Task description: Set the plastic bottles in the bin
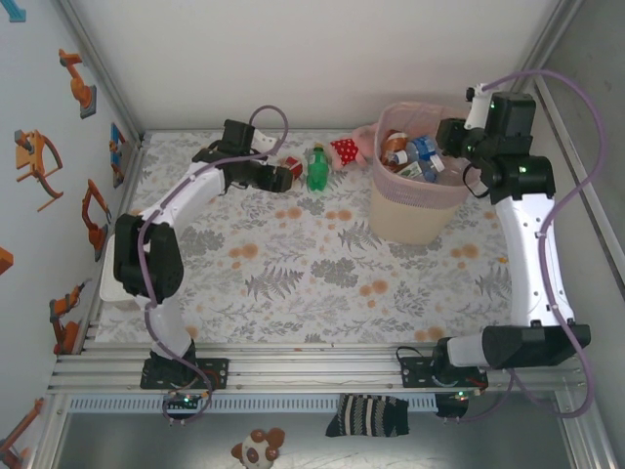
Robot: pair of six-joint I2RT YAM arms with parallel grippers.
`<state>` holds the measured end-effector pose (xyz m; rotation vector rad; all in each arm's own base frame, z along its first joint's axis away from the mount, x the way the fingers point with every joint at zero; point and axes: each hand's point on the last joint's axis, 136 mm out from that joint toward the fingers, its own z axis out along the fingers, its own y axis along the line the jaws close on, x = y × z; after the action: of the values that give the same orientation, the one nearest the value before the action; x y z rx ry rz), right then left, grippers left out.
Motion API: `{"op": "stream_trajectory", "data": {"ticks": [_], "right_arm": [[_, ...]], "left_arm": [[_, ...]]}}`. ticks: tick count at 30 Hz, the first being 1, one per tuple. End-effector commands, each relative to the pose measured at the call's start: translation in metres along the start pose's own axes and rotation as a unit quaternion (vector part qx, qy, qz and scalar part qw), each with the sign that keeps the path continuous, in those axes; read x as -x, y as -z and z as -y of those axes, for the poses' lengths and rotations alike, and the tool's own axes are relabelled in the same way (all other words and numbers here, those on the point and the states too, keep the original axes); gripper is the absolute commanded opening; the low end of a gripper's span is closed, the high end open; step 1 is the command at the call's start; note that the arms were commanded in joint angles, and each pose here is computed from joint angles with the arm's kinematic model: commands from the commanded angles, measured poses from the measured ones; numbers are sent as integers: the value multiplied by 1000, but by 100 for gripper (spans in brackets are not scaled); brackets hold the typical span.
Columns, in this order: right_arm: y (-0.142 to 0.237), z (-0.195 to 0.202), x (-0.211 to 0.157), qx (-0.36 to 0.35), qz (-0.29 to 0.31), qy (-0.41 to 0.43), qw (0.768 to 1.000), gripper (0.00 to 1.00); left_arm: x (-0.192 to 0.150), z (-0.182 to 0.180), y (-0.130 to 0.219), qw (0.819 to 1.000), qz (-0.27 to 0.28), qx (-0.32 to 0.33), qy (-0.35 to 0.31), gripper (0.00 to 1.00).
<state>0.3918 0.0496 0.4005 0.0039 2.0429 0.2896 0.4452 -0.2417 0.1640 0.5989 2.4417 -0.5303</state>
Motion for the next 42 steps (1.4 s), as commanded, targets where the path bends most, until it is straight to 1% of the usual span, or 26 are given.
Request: {"op": "stream_trajectory", "data": {"ticks": [1,4,9,13,19,26,32,36,42], "right_arm": [[14,-1,-6,2,-2,-11,1000,25],[21,-2,-10,5,-3,-14,1000,25],[31,-1,-10,-3,1,-13,1000,25],[36,-2,-9,-1,5,-14,1000,25],[36,-2,-13,-2,2,-16,1000,25],[42,1,-17,-9,4,-14,1000,25],[44,0,-18,-8,5,-12,1000,25],[48,-2,-15,-5,11,-13,1000,25],[54,-8,-12,11,22,-22,999,25]], "left_arm": [[-2,-16,-11,999,-33,20,-17,76],[-6,-28,-29,997,-59,32,-29,76],[-21,-48,-53,992,-100,57,-45,75],[-31,-58,-72,991,-113,64,-43,73],[-38,-64,-99,989,-129,55,-42,70],[-45,-72,-112,987,-141,59,-41,58],[-46,-73,-114,988,-143,57,-35,44],[-48,-70,-111,988,-144,52,-34,35],[-47,-61,-97,990,-136,42,-25,27]]}}
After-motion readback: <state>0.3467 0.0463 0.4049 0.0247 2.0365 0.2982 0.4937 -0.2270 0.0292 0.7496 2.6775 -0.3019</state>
